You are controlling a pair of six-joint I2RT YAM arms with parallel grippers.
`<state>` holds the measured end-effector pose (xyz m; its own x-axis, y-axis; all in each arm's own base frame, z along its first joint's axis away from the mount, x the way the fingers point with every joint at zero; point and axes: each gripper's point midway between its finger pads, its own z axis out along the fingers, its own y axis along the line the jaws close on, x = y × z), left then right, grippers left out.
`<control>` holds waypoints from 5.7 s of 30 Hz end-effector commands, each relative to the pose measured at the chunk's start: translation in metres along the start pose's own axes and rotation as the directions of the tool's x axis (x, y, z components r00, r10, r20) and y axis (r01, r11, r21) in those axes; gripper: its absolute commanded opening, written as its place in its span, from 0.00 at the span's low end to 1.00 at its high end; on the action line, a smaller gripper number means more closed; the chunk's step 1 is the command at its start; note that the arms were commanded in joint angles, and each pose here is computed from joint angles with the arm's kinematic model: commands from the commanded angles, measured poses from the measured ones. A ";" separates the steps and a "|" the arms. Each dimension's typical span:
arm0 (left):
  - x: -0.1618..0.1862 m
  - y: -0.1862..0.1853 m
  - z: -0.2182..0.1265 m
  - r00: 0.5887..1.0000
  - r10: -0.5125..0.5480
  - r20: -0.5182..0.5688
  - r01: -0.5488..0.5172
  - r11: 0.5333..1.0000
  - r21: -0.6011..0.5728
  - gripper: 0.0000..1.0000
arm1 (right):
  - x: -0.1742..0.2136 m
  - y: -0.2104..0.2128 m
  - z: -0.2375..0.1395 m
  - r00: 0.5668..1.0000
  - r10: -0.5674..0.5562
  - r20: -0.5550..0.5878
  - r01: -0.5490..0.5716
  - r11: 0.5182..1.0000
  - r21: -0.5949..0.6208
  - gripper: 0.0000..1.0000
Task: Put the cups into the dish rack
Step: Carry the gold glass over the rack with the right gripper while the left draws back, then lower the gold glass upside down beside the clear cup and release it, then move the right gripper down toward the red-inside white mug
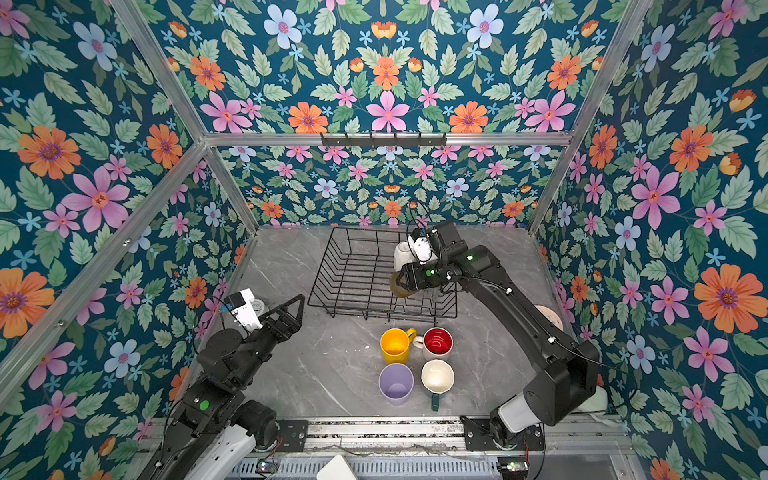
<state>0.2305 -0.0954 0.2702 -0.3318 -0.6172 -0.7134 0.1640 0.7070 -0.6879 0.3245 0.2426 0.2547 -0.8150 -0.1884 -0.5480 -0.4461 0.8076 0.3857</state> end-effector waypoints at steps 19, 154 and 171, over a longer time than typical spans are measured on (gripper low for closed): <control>-0.006 0.016 -0.014 0.998 0.036 0.048 -0.032 0.997 -0.067 1.00 | 0.014 -0.048 0.087 0.979 -0.041 -0.198 0.097 0.956 0.277 0.00; -0.032 0.020 -0.043 0.983 0.052 0.176 -0.036 0.995 -0.097 1.00 | 0.114 -0.055 -0.037 0.969 0.129 -0.209 -0.043 0.927 0.372 0.42; -0.037 0.011 -0.039 0.985 0.069 0.161 -0.056 0.995 -0.085 1.00 | 0.180 -0.081 -0.007 0.928 0.299 -0.225 -0.188 0.892 0.411 0.41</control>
<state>0.2083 -0.0501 0.2846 -0.1829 -0.6176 -0.7649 0.0749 0.7670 -0.6372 0.2015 0.1356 0.1330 -0.9745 -0.1071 -0.1970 -0.1332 0.9832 0.1246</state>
